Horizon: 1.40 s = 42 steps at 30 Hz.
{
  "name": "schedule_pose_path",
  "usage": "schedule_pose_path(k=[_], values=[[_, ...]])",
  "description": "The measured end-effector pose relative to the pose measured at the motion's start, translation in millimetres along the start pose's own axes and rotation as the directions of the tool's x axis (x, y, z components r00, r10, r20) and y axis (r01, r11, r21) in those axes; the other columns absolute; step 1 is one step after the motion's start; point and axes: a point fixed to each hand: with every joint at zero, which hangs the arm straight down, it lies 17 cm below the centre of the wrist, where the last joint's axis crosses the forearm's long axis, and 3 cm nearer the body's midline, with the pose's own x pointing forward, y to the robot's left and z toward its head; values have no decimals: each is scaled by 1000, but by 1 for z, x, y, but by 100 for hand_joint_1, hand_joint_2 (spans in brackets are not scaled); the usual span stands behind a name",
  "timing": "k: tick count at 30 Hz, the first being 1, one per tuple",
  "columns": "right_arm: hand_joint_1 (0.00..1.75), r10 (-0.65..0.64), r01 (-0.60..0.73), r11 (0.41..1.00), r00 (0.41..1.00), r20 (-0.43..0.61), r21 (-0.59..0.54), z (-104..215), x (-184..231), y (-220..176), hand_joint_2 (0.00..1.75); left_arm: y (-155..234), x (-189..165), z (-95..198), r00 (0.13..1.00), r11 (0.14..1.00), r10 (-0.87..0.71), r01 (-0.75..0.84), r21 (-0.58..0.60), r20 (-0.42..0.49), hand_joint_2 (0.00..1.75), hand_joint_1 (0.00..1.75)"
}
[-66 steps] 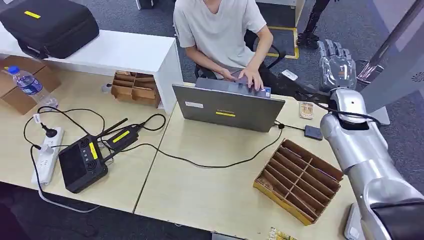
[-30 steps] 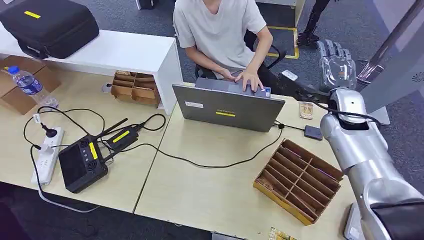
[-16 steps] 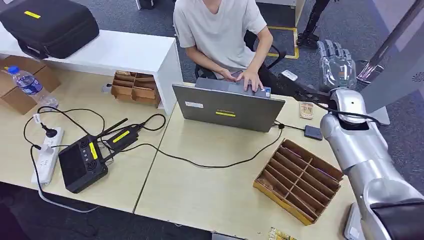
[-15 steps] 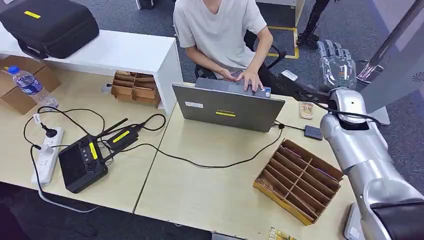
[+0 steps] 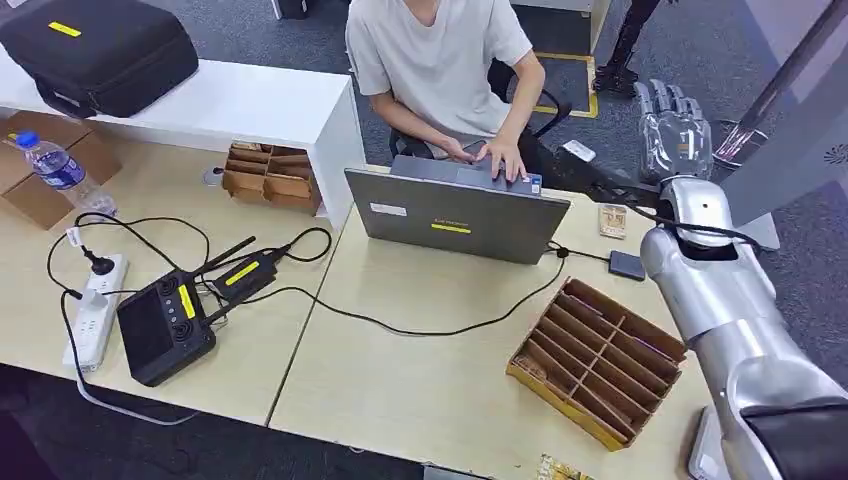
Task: Pass the card to the sensor for recognition and then transmit it.
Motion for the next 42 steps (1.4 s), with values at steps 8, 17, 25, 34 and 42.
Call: schedule_pose_path(k=[8,17,25,34,42], values=[[0,0,0,1000,1000,0,0,0,0,0,175,0,0,0,1000,1000,0,0,0,0,175,0],[0,0,0,1000,1000,0,0,0,0,0,175,0,0,0,1000,1000,0,0,0,0,175,0],[0,0,0,1000,1000,0,0,0,0,0,175,0,0,0,1000,1000,0,0,0,0,175,0],[0,0,0,1000,1000,0,0,0,0,0,175,0,0,0,1000,1000,0,0,0,0,175,0],[0,0,0,1000,1000,0,0,0,0,0,175,0,0,0,1000,1000,0,0,0,0,175,0]])
